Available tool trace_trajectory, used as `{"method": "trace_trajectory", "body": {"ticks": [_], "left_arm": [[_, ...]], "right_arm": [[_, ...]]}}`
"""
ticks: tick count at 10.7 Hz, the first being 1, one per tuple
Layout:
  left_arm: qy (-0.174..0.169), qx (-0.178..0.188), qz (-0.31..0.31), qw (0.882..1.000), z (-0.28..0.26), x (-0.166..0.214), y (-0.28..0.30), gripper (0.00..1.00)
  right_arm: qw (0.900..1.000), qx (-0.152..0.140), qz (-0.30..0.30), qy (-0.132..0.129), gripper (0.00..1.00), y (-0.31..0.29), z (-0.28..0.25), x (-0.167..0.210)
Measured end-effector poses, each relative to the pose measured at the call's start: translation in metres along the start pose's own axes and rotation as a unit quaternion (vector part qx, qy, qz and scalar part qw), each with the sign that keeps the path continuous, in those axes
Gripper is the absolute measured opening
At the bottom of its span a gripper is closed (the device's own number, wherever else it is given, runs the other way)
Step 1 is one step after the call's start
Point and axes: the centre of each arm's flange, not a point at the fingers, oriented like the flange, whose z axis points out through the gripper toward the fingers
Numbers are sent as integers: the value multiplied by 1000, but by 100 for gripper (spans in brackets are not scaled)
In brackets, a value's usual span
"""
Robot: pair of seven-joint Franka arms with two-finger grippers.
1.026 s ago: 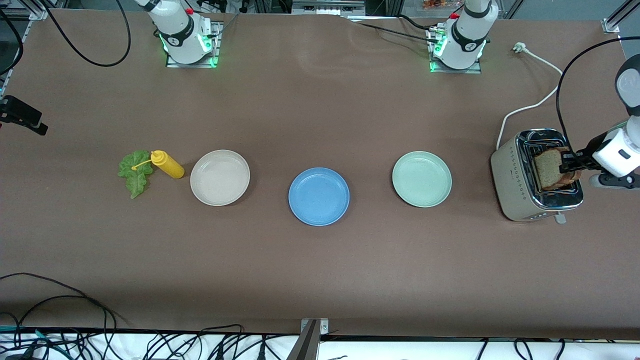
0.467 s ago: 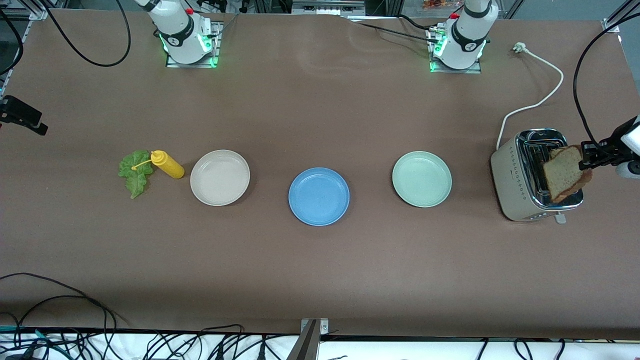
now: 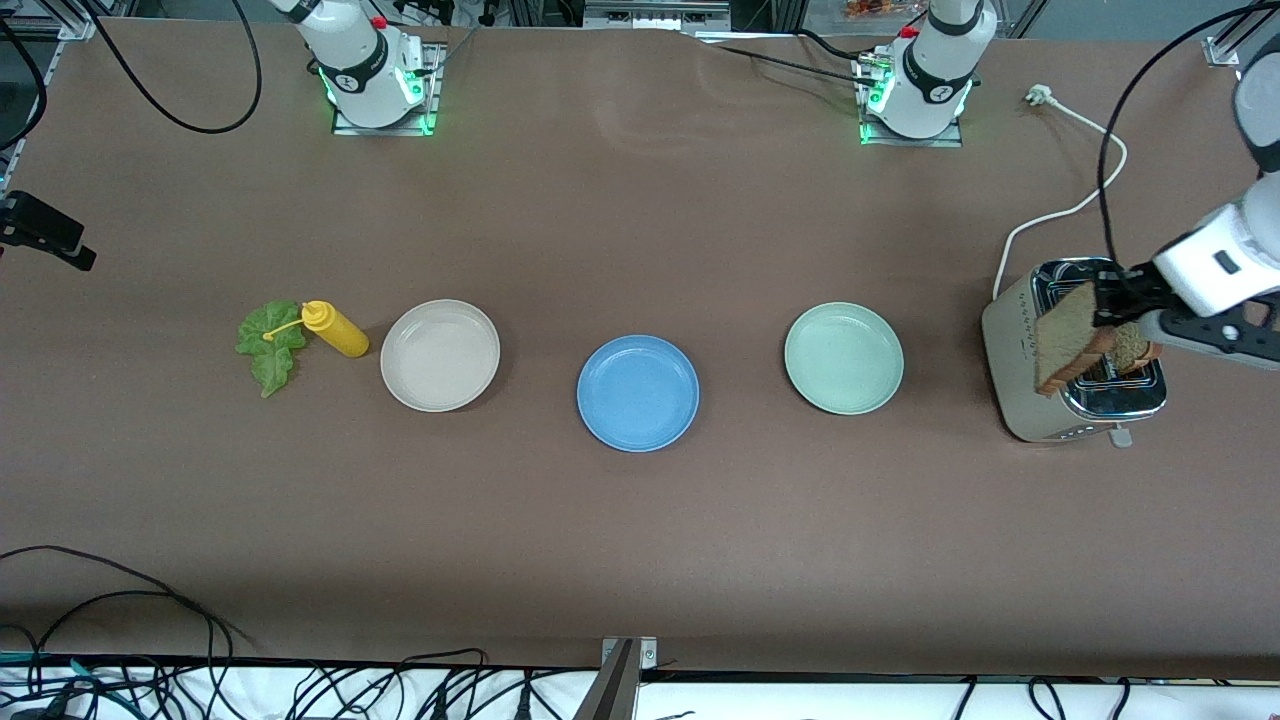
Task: Make sandwich in blue plate with both arms
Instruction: 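Lift the bread slice out of the toaster with the left gripper, then carry the bread slice over the blue plate and lower it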
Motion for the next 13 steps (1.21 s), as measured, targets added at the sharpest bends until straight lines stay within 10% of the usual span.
{"method": "trace_trajectory", "body": {"ticks": [13], "left_arm": [[-31, -81, 40, 995, 100, 58, 304, 8]], "right_arm": [[1000, 0, 0, -1, 100, 0, 1, 1]]}}
